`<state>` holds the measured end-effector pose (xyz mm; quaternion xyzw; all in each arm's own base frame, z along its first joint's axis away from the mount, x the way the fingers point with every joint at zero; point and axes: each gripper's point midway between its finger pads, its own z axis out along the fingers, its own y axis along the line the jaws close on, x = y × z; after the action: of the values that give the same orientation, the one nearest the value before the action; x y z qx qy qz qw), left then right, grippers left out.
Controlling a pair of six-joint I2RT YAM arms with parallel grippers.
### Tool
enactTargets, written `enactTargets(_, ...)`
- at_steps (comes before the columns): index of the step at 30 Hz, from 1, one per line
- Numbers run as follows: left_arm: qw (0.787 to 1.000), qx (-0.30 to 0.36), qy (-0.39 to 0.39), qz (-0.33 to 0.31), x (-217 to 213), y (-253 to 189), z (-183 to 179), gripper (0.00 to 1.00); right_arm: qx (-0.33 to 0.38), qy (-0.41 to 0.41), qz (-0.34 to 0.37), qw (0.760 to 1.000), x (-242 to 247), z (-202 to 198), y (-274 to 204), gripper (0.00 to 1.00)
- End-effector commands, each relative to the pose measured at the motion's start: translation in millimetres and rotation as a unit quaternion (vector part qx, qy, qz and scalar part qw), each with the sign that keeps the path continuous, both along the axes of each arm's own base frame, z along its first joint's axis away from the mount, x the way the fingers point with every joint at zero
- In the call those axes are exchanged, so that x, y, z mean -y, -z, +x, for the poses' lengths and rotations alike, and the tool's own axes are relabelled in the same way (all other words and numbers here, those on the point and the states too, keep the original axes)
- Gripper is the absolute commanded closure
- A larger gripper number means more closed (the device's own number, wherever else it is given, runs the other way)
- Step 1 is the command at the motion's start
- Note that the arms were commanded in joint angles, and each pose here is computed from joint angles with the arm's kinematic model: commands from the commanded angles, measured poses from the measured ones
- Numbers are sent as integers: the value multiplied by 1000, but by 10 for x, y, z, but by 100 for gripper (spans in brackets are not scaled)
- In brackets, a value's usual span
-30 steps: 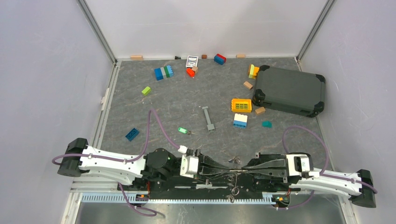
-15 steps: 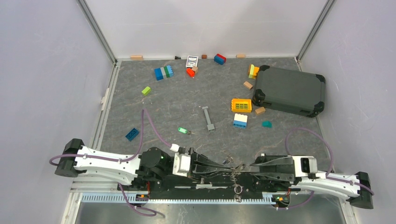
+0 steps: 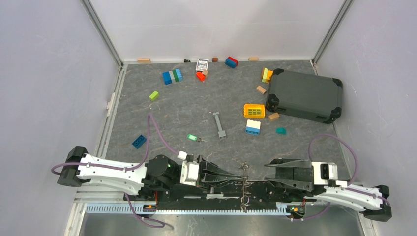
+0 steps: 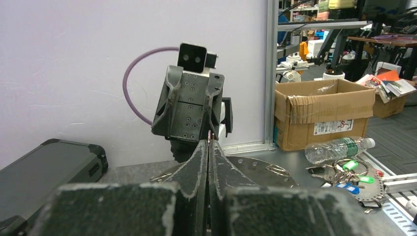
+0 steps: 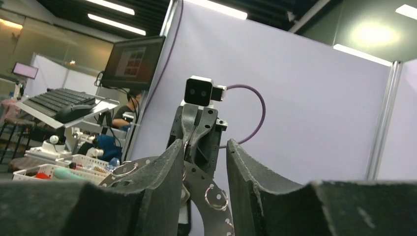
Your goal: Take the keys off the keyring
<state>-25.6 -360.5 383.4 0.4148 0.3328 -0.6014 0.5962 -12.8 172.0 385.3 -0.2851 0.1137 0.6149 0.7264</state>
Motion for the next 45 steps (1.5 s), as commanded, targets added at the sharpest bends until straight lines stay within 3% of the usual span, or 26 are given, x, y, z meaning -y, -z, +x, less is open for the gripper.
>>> enactTargets(1,999,3,1,-38,-72,-245,-9,98,-15,20,-96,995,-259,101,-19,58)
enactTargets(10,999,15,21,-25,-49,-216,-91,98,-37,-1,-246,969,-609,111,42,79)
enactTargets(21,1000,25,9,-4,-93,-150,-50,98,-58,-18,-314,948,-662,81,152,72)
enactTargets(30,1000,25,-12,2,-191,-120,30,98,-66,10,-301,951,-570,161,84,69)
enactTargets(45,999,28,-28,8,-189,-104,84,98,-43,-40,-299,952,-595,-21,77,67)
